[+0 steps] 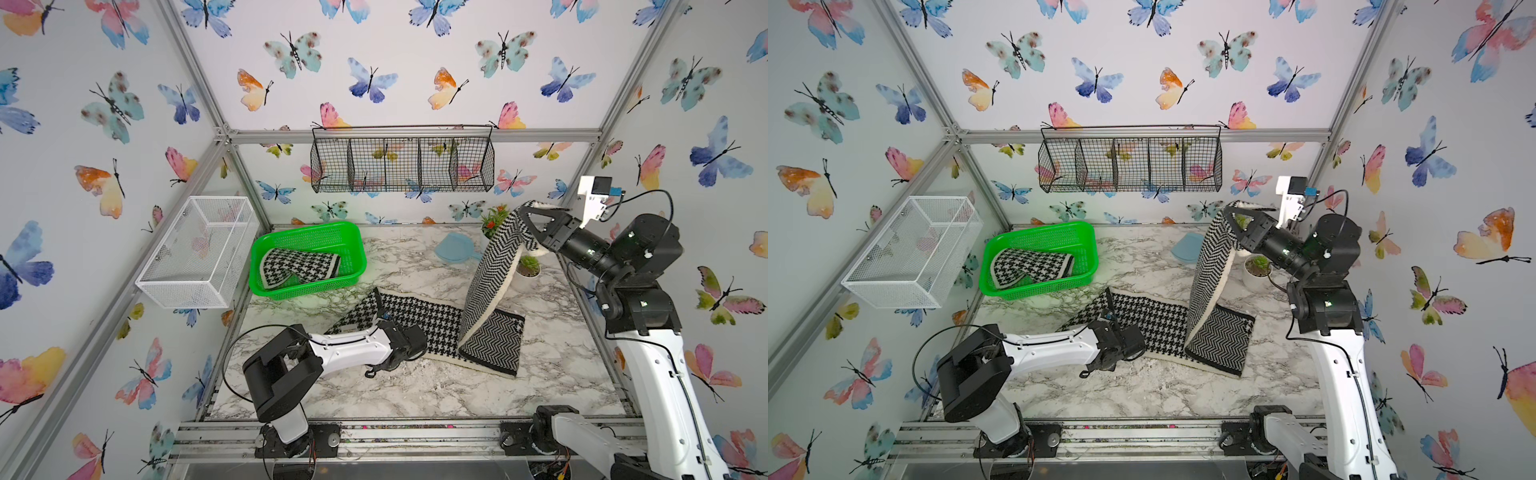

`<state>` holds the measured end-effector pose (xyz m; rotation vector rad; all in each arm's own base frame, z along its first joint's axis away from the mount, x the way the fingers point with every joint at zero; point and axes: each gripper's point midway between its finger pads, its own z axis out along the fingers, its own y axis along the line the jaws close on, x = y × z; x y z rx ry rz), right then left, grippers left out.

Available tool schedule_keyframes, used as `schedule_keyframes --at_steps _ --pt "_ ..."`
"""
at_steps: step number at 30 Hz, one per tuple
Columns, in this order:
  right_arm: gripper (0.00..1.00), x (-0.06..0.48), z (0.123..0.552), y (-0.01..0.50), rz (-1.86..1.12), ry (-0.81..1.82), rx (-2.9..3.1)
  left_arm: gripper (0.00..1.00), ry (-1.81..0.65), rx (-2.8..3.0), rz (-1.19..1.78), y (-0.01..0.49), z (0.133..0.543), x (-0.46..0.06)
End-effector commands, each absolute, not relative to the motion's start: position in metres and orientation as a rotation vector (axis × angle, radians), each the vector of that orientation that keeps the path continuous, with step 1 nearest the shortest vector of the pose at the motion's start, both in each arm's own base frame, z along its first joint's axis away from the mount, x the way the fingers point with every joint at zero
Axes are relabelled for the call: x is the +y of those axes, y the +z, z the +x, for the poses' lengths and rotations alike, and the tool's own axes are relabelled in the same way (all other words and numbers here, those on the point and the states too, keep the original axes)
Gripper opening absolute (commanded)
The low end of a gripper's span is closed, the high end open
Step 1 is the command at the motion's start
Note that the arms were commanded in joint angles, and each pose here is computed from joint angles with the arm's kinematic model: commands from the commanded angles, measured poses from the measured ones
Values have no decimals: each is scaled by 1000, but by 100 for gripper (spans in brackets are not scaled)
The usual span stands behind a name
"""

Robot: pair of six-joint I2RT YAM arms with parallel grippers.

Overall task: Roll up the scarf and place it into the basket
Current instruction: Flatten out the scarf at the center of the board.

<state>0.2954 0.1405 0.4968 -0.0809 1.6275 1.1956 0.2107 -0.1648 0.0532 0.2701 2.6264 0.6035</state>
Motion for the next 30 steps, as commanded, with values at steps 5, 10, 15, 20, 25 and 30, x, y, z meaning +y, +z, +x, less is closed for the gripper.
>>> schedule_keyframes --at_steps 5,10,15,20,25,30 --pt "1 146 309 493 -68 1114 1613 81 655 2633 321 41 212 -156" --pt "1 151 311 489 -69 1115 1619 73 652 2662 357 33 208 -157" --pt "2 154 313 484 -69 1119 1622 73 675 2670 386 23 209 -155" --pt "2 156 312 484 -71 1119 1624 73 681 2662 373 17 218 -157" --pt "2 158 312 481 -74 1118 1633 63 692 2649 337 18 231 -153" --pt "2 159 312 479 -74 1115 1639 63 660 2631 281 25 243 -150"
